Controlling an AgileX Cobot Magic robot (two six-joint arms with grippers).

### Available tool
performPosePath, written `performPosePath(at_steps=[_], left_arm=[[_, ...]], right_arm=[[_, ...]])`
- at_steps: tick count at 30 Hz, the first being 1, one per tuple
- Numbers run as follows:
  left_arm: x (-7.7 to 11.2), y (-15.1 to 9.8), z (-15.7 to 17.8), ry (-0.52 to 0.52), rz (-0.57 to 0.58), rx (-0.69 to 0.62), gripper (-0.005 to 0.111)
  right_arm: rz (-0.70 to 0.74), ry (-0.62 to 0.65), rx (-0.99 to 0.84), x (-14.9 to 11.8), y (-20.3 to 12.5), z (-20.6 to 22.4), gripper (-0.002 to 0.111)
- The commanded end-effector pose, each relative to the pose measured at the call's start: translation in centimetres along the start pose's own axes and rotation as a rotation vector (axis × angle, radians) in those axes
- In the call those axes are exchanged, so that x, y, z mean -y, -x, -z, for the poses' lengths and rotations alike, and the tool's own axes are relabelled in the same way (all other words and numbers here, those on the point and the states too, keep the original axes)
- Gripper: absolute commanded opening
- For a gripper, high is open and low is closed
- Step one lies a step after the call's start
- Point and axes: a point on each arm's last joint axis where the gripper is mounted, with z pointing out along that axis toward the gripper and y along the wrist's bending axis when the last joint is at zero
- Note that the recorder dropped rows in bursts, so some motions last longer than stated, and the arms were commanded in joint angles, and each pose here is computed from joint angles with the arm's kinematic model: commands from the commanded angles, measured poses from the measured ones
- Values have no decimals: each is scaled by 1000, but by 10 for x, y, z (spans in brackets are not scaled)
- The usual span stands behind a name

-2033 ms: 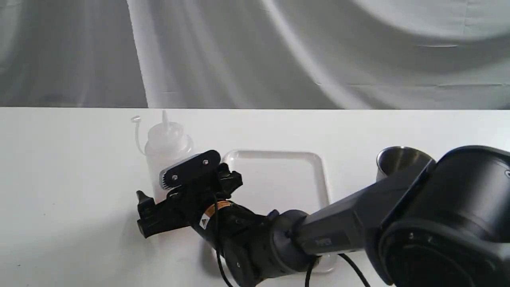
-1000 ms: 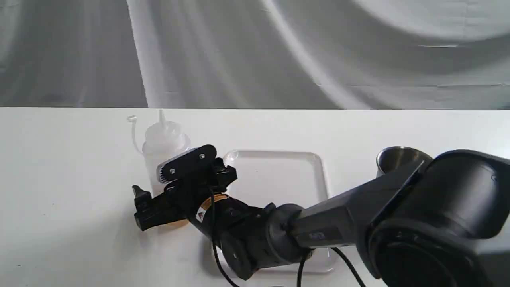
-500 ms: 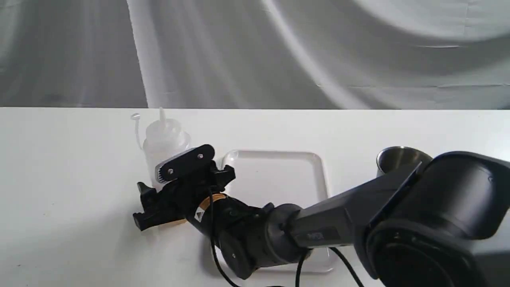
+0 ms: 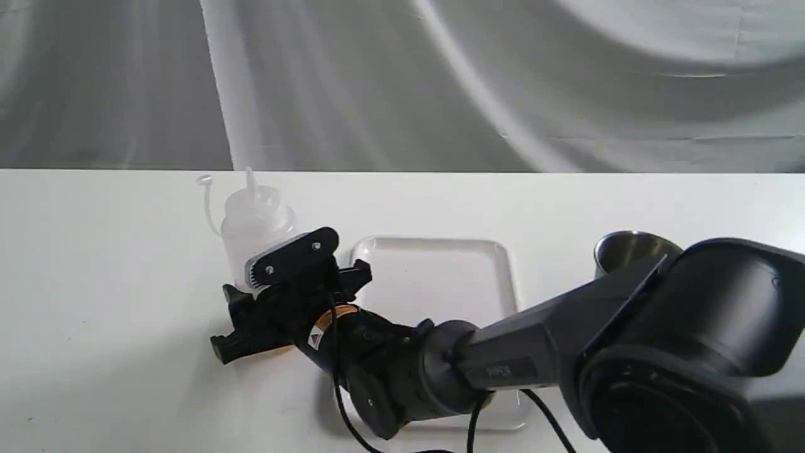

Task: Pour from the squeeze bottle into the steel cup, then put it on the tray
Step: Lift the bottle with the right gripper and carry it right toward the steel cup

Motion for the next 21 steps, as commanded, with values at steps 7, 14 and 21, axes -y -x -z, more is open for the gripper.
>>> performPosePath(at_steps=[7,14,21], left_arm=[[0,-1,0,-3,-1,8,8],[0,-1,0,-3,-1,8,8],[0,-1,0,-3,-1,8,8]], right_arm=[[8,45,51,-13,60,13,0],[73,63,135,-20,121,36,0],[65,65,209,-19,170,78,0]])
